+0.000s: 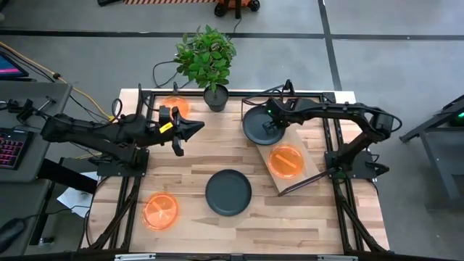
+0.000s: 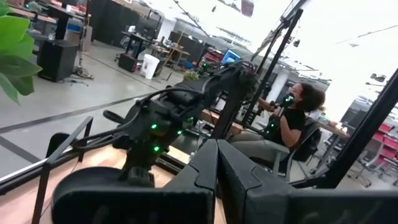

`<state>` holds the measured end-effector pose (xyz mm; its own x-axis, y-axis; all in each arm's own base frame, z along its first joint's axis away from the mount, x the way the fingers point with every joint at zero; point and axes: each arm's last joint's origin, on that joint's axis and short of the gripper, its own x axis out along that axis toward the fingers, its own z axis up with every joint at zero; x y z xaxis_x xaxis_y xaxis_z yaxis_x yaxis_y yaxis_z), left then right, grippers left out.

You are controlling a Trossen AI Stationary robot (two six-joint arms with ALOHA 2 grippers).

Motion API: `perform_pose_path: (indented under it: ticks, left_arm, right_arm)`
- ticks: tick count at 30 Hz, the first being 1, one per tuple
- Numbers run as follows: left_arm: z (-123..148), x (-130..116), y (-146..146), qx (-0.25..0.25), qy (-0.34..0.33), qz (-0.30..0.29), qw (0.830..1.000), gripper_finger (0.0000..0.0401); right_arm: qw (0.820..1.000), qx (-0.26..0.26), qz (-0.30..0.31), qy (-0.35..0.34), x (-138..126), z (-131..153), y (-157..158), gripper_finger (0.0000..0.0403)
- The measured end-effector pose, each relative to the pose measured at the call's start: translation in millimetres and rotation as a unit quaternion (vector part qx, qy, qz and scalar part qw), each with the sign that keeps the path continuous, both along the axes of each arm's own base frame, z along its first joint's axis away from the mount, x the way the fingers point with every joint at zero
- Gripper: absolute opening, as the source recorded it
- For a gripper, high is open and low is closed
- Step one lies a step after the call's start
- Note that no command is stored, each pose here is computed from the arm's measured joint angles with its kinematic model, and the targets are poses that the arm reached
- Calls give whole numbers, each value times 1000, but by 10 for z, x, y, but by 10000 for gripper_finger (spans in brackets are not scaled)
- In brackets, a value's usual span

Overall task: Place and stack plates onto a shelf
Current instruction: Stack the left black plate on top of the black plate on the shelf, then stack the top orange plate on top of the orange plate on the shelf

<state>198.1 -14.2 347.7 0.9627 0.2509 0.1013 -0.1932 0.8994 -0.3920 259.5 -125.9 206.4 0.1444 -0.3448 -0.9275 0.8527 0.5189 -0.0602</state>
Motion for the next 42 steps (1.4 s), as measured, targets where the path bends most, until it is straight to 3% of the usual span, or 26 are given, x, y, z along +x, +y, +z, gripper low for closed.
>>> perform_pose_path:
  ticks: [14,23,28,33,38,42]
  left_arm:
    - [-17,5,9,7,10,18,1000,0]
    - [-39,6,13,9,22,24,999,0]
    - [-40,6,13,9,22,24,999,0]
    - [-47,7,12,30,31,23,999,0]
    - [-80,10,7,38,50,15,998,0]
    - [-99,10,7,40,60,15,997,0]
  right_arm:
    - [997,0,-26,68,-110,-95,-90,0]
    - [997,-6,-39,70,-131,-73,-81,0]
    - [998,-45,-27,30,-163,181,90,0]
    - [996,-63,-3,-55,-266,541,356,0]
    - [988,-73,44,-131,-379,827,664,0]
    - [979,-84,49,-181,-456,973,864,0]
